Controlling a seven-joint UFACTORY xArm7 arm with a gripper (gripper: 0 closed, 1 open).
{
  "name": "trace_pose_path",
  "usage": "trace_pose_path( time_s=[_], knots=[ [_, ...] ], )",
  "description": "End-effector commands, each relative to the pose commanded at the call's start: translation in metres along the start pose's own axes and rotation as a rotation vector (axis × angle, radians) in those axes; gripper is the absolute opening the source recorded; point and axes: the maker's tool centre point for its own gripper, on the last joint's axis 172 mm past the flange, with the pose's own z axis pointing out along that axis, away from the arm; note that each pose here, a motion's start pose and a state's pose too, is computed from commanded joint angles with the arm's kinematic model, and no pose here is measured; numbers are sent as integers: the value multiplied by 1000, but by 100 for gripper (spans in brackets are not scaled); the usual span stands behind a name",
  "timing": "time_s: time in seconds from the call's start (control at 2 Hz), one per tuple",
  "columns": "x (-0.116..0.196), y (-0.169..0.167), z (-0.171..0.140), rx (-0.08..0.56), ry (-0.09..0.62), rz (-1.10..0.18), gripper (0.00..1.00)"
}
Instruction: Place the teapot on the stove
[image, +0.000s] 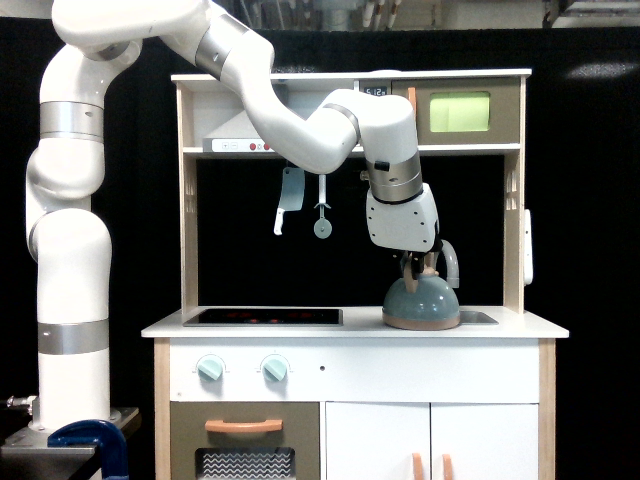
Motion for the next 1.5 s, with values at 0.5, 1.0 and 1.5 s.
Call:
trace_pose_path(
  time_s=[0.5, 1.0, 1.5],
  knots=[
    [-4, -50, -56, 0, 0, 0, 0],
    [-27, -166, -48, 0, 0, 0, 0],
    [-39, -262, -38, 0, 0, 0, 0]
  ],
)
